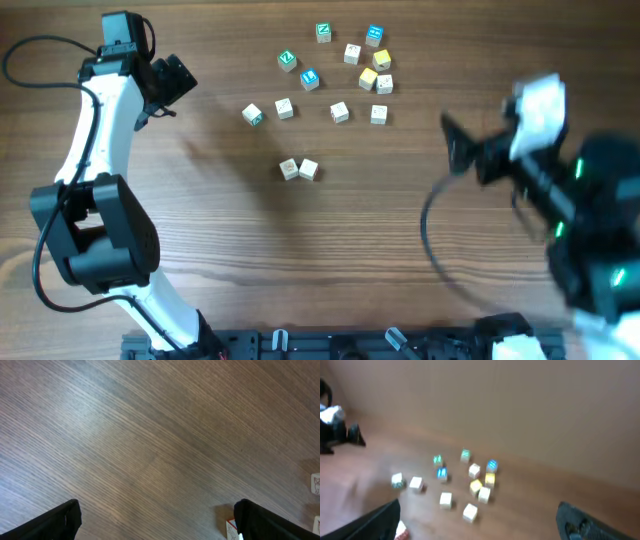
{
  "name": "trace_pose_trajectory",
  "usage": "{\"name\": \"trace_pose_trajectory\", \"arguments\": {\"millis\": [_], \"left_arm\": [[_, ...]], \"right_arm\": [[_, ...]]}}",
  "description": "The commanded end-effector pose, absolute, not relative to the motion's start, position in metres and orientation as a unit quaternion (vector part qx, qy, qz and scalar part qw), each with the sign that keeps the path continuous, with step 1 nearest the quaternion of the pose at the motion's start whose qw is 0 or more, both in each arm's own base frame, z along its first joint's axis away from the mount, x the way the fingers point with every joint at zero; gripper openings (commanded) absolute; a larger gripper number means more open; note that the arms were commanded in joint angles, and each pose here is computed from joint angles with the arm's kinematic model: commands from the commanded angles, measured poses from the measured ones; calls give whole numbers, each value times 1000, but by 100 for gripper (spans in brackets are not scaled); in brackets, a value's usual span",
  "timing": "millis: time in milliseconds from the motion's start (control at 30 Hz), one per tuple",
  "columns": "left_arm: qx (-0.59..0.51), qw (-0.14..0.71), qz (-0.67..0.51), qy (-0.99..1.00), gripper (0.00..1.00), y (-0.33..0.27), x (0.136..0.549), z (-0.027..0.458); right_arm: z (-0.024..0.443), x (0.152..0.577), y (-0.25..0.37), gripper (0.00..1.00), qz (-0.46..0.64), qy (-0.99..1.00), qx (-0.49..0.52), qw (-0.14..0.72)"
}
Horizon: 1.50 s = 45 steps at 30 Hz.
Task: Form a circle
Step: 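Reach the right gripper to the back-right blocks and grasp the airplane block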
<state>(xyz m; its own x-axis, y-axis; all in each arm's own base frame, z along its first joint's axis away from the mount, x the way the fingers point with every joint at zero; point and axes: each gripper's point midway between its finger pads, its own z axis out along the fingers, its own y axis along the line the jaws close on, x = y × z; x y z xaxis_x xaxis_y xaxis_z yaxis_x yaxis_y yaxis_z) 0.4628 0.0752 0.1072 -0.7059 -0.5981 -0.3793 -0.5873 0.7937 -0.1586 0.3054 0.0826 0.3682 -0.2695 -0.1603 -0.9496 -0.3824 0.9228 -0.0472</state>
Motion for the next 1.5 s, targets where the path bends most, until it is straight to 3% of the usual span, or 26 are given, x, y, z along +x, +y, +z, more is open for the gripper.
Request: {"name": "trace_pose_trajectory", "arguments": {"millis": [0,133,267,367,633,800,900,1133,1167,1233,1467], "left_arm": [[-326,212,-14,921,100,76,464,108],[-326,212,-14,921,100,76,464,108],[-326,212,-14,921,100,76,464,108],[-326,212,-14,921,100,76,464,108],[-325,212,-14,921,100,76,464,108],[-325,212,-14,921,100,76,464,108],[-326,212,-14,921,100,76,464,108],[-326,212,-14,921,100,76,464,108],[-326,212,-14,921,100,76,464,108],[-326,212,-14,921,100,76,464,108],[-326,212,-14,921,100,76,464,108]], "right_arm": [[424,344,91,100,103,807,-179,553],[460,390,98,100,104,835,-182,509],[457,438,105,100,105,839,-182,502],[420,468,109,100,107,859,-179,468],[253,537,119,100,118,929,-165,310],[174,546,121,100,131,957,-125,226],[152,542,124,100,149,968,-82,187],[115,524,150,100,225,962,-88,125],[104,521,150,96,223,964,-86,113],[79,516,142,72,200,972,-75,94],[-3,496,114,63,126,991,12,41]]}}
